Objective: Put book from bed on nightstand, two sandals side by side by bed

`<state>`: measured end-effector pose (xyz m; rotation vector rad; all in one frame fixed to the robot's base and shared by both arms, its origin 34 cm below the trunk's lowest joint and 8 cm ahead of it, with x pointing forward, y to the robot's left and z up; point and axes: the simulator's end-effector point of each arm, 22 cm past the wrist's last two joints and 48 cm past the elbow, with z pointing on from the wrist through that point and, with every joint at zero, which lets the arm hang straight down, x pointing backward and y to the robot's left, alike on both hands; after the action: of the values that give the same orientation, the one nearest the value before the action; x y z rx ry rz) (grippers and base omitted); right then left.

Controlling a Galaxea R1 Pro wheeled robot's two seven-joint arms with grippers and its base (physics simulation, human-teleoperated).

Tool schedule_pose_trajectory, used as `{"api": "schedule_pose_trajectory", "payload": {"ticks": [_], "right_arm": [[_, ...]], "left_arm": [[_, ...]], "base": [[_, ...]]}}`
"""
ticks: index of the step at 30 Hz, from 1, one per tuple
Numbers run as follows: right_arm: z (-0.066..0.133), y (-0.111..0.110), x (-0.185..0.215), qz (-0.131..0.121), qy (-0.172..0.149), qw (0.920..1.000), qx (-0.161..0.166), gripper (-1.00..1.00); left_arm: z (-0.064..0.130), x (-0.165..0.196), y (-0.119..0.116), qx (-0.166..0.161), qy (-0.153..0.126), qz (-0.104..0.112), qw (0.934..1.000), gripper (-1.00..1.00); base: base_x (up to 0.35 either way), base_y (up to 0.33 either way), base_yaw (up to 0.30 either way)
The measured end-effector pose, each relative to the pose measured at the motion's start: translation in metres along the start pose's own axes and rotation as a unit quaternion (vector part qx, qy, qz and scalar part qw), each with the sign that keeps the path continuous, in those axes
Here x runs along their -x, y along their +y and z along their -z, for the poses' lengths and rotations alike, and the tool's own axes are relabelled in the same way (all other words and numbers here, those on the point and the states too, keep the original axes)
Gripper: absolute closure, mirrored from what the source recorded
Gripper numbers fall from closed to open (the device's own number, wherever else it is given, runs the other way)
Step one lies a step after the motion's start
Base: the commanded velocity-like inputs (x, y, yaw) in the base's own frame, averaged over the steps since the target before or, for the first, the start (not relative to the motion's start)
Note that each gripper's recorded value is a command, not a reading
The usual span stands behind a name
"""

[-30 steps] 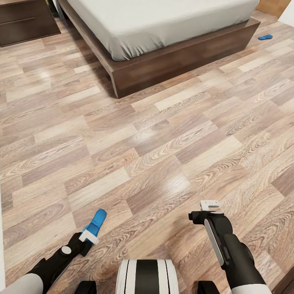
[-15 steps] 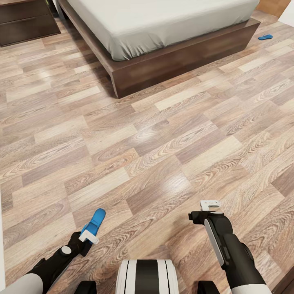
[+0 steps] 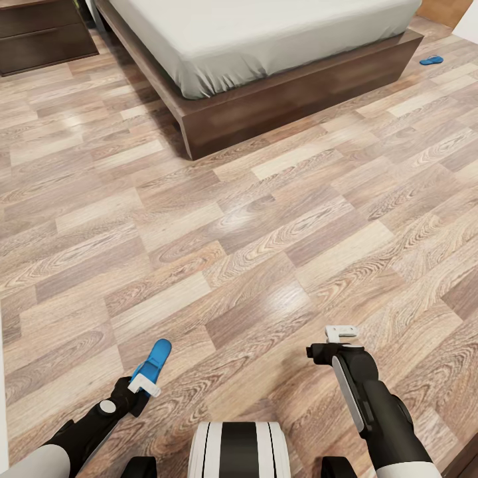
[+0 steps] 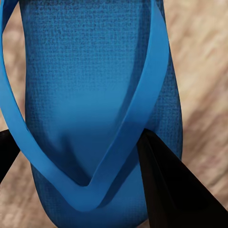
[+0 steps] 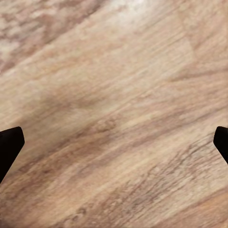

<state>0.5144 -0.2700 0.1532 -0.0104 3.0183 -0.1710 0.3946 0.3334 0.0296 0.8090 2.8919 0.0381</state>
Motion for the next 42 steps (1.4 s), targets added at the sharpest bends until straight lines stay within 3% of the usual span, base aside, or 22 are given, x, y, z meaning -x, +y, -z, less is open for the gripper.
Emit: {"api": "schedule_pose_trajectory", "payload": {"ticks": [5,9,13,14,15,21,22,26,30,33,36,39,41,42], "right_arm": [[0.002,0.0,0.002,0.0,-0.002,1.0,0.001,-1.0],[0.008,0.0,0.008,-0.002,-0.01,1.0,0.002,-1.0],[0.015,-0.001,0.014,-0.004,-0.017,0.9998,0.003,-1.0],[0.017,-0.001,0.015,-0.005,-0.019,0.9998,0.003,-1.0],[0.019,-0.002,0.016,-0.005,-0.02,0.9998,0.003,-1.0],[0.018,0.0,0.006,-0.002,-0.006,1.0,0.003,-1.0],[0.019,0.0,0.005,-0.003,-0.003,1.0,0.001,-1.0],[0.025,0.0,0.01,-0.005,-0.01,0.9999,0.006,-1.0],[0.032,0.0,0.018,-0.008,-0.021,0.9997,0.008,-1.0],[0.038,-0.001,0.023,-0.01,-0.029,0.9995,0.008,-1.0],[0.043,-0.002,0.028,-0.011,-0.035,0.9993,0.009,-1.0],[0.049,-0.003,0.032,-0.012,-0.041,0.9991,0.008,-1.0],[0.052,-0.005,0.035,-0.013,-0.045,0.9989,0.007,-1.0],[0.054,-0.005,0.036,-0.014,-0.048,0.9988,0.007,-1.0]], "left_arm": [[0.001,0.003,0.001,0.002,-0.002,0.003,1.0,1.0],[0.006,0.021,0.01,0.013,-0.021,0.021,0.9995,1.0],[0.015,0.048,0.037,0.039,-0.046,0.081,0.9949,1.0],[0.016,0.049,0.04,0.041,-0.046,0.086,0.9944,1.0],[0.017,0.045,0.041,0.041,-0.02,0.103,0.9936,1.0],[0.03,0.064,0.033,0.033,0.024,0.12,0.9919,1.0],[0.034,0.08,0.022,0.023,0.028,0.126,0.9913,1.0],[0.05,0.129,-0.001,0.007,0.017,0.134,0.9908,1.0],[0.071,0.167,0.0,0.022,0.004,0.138,0.9902,1.0],[0.098,0.208,0.014,0.062,-0.022,0.146,0.9872,1.0],[0.118,0.229,0.023,0.08,-0.038,0.159,0.9833,1.0],[0.135,0.241,0.036,0.088,-0.047,0.19,0.9767,1.0],[0.147,0.243,0.052,0.097,-0.053,0.234,0.9659,1.0],[0.15,0.245,0.052,0.096,-0.055,0.239,0.9647,1.0]], "base": [[0.0,0.0,0.0],[0.0,0.0,0.0],[0.0,0.0,0.0],[0.0,0.0,0.0],[0.0,0.0,0.0],[0.0,0.0,0.0],[0.0,0.0,0.0],[0.0,0.0,0.0],[0.0,0.0,0.0],[0.0,0.0,0.0],[0.0,0.0,0.0],[0.0,0.0,0.0],[0.0,0.0,0.0],[0.0,0.0,0.0]]}}
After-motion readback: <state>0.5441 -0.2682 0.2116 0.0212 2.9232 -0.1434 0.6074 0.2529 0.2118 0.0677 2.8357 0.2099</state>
